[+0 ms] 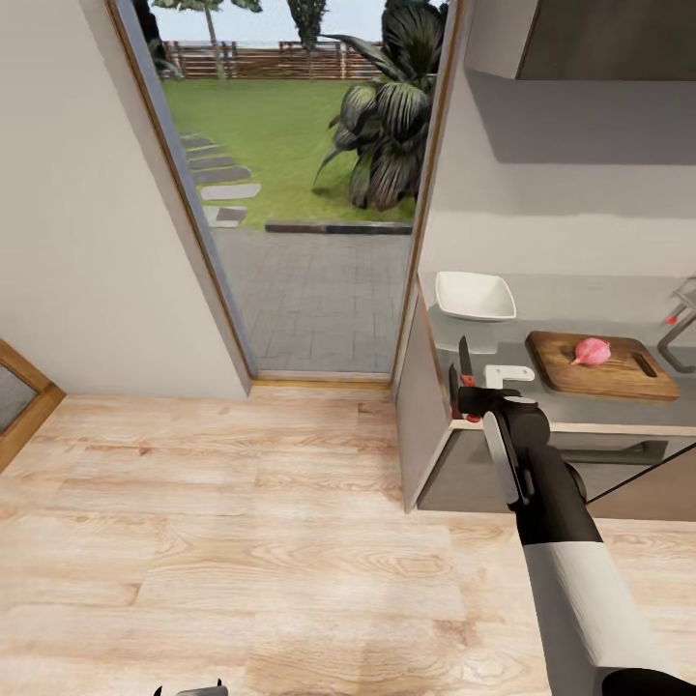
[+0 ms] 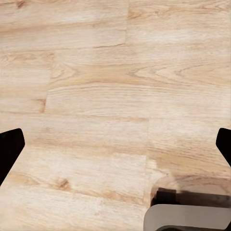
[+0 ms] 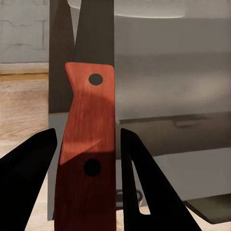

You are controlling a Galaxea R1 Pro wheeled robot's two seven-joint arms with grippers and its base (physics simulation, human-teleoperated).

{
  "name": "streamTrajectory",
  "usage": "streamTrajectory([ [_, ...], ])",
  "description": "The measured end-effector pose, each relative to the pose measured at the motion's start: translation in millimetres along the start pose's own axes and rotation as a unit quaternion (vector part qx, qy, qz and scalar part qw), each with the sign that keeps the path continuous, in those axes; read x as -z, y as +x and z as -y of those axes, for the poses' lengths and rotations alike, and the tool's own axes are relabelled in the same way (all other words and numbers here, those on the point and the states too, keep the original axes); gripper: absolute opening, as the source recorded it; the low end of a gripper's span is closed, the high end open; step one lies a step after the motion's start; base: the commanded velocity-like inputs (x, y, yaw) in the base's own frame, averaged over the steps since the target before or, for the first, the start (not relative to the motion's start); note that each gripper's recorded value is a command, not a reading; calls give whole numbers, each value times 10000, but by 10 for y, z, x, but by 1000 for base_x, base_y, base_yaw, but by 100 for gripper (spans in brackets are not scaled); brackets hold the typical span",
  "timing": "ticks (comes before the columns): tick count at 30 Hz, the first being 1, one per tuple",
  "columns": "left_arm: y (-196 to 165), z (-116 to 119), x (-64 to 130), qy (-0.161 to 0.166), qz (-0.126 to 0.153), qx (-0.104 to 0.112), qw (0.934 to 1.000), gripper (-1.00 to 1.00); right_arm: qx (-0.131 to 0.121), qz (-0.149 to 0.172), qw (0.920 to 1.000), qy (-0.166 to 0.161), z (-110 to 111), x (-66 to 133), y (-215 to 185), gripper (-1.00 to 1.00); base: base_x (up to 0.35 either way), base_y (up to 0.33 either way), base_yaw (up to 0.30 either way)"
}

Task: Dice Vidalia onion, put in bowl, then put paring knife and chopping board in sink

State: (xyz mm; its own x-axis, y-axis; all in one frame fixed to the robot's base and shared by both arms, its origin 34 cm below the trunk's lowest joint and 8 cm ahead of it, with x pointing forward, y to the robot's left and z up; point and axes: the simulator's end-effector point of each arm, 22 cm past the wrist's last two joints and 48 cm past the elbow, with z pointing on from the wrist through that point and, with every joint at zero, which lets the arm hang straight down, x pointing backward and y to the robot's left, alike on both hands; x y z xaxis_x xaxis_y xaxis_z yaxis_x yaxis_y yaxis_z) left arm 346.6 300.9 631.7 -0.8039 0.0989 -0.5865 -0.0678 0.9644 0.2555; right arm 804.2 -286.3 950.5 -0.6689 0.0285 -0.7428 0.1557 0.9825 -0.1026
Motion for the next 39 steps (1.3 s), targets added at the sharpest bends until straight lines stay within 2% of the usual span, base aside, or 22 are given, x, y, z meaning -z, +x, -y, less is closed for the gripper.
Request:
streamTrajectory([
  [14,-8,-1,0,-1,9,2,10000,100,0,7,10000,0,1,8,-7,-100,0,0,0],
  [39,-175,-15,-11,-20,194,49,9998,100,-28,199,9998,11,34,174,-218,-100,0,0,0],
])
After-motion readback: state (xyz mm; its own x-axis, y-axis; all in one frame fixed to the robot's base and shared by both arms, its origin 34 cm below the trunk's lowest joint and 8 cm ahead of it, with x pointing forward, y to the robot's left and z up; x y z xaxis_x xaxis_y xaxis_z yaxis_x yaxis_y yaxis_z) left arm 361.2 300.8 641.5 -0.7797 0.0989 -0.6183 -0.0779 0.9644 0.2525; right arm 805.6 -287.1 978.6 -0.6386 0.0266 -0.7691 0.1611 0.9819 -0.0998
